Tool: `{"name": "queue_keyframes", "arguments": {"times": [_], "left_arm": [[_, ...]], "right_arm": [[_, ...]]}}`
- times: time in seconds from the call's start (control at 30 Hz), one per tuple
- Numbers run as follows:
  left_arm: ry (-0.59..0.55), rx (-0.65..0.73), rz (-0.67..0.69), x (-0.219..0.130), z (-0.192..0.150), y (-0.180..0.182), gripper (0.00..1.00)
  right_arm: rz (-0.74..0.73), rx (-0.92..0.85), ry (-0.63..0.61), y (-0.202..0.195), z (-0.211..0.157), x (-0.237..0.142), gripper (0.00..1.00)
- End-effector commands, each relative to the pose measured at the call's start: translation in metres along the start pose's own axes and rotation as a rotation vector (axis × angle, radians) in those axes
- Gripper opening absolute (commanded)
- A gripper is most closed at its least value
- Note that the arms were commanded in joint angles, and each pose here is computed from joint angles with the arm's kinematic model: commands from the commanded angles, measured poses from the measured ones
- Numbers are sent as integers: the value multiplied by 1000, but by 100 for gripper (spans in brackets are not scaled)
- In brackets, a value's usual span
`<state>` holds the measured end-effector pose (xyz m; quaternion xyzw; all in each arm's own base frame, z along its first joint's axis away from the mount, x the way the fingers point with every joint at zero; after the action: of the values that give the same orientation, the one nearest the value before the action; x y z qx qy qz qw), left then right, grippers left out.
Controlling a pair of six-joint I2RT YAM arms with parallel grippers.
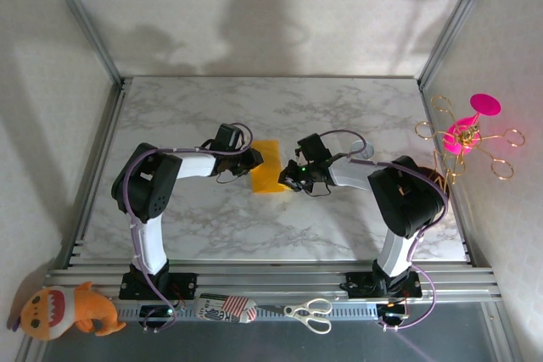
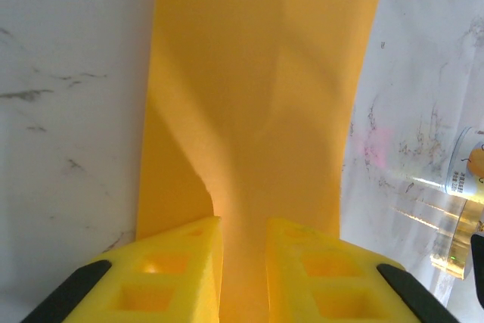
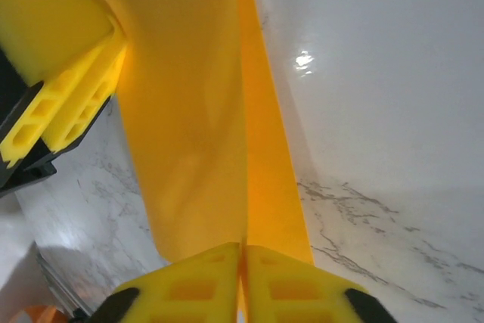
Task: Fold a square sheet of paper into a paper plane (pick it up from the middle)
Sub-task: Fold the triangle a second time at the center of the table.
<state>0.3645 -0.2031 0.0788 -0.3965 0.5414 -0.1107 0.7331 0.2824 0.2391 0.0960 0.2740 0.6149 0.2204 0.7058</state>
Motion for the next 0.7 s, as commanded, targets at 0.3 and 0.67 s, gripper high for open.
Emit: {"name": "queue_keyframes", "arguments": {"times": [0.3, 0.67], "left_arm": [[-49, 93, -16, -18, 13, -32, 34], [-16, 91, 83, 8, 15, -9, 23]], "right_arm": [[-54, 2, -16, -9, -5, -17, 0], [-26, -37, -3, -6, -8, -24, 0]]}}
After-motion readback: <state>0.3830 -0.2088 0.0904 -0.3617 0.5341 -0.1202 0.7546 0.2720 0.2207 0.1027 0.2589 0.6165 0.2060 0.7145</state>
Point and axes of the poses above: each hand's point on the last joint's axis, 136 mm out from that joint toward the fingers, its own x axis out along the fingers, its own y axis along the line the jaws close on, z = x × y, the point moved 8 cm from there along -x, back along the fingers, and after that the axes turned 5 degrees about -x, right-handed, at the moved point
